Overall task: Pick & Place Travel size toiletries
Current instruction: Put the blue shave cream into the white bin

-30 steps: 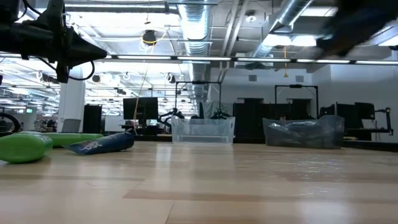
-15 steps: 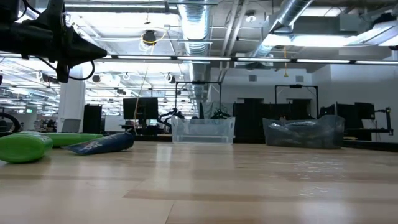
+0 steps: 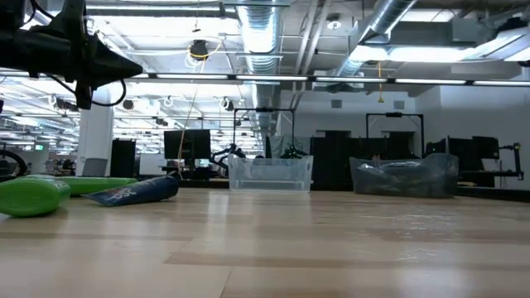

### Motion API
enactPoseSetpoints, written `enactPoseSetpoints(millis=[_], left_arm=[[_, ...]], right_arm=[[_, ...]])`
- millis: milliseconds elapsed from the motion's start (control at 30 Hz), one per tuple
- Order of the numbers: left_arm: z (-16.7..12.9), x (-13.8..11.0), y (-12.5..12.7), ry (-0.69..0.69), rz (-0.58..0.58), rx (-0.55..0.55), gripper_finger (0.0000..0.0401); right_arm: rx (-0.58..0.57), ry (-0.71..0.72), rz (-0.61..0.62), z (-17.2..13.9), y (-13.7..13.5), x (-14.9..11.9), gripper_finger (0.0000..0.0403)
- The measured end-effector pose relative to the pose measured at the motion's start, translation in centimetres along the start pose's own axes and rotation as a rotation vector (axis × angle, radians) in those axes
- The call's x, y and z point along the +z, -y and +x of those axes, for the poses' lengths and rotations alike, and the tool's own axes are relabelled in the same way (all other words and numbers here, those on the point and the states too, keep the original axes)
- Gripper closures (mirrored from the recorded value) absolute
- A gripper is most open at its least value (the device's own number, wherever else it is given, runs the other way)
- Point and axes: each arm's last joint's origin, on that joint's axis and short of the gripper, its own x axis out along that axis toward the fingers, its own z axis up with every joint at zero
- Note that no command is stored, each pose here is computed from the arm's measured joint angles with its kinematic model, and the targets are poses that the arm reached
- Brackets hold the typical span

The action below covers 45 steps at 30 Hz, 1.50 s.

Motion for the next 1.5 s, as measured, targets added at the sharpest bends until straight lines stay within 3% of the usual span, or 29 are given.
enactPoseSetpoints(millis=[167,400,500,600,767,900,1033,1200,1500], left_arm=[[0.0,0.0,0.0,0.002,-0.003,-0.002,0.0401],[0.0,0.0,0.0,0.002,-0.002,-0.001,0.0401],[0.0,0.0,0.0,0.002,-0.002,-0.001,0.0401],[0.0,0.0,0.0,0.002,-0.002,-0.002,0.0401],[0.0,0.0,0.0,0.002,-0.003,-0.001,0.0401],[0.0,0.0,0.0,0.002,-0.002,-0.001,0.0401],[0.0,0.0,0.0,0.002,-0.002,-0.002,0.0401],[0.0,0.0,0.0,0.000,0.000,0.000,0.0401],[0.1,-0.1,0.1,-0.005,0.004,0.002,0.0401]], right_arm=[[0.007,-0.010,-0.004,0.0,0.1,0.6,0.0253],[0.059,0.014,0.012,-1.3,0.5,0.9,0.0160],[0.130,0.059,-0.019,-3.3,0.4,0.8,0.0136],[0.243,0.192,-0.098,-6.8,0.1,1.0,0.0135],[0.341,0.692,-0.310,-14.1,-0.2,2.9,0.0144],[0.257,1.016,-0.514,-18.8,0.2,5.7,0.0151],[0.071,1.155,-0.739,-21.1,0.7,10.0,0.0155],[-0.135,1.170,-0.945,-22.9,1.2,15.9,0.0154],[-0.308,1.074,-1.230,-23.6,1.7,25.2,0.0153]])
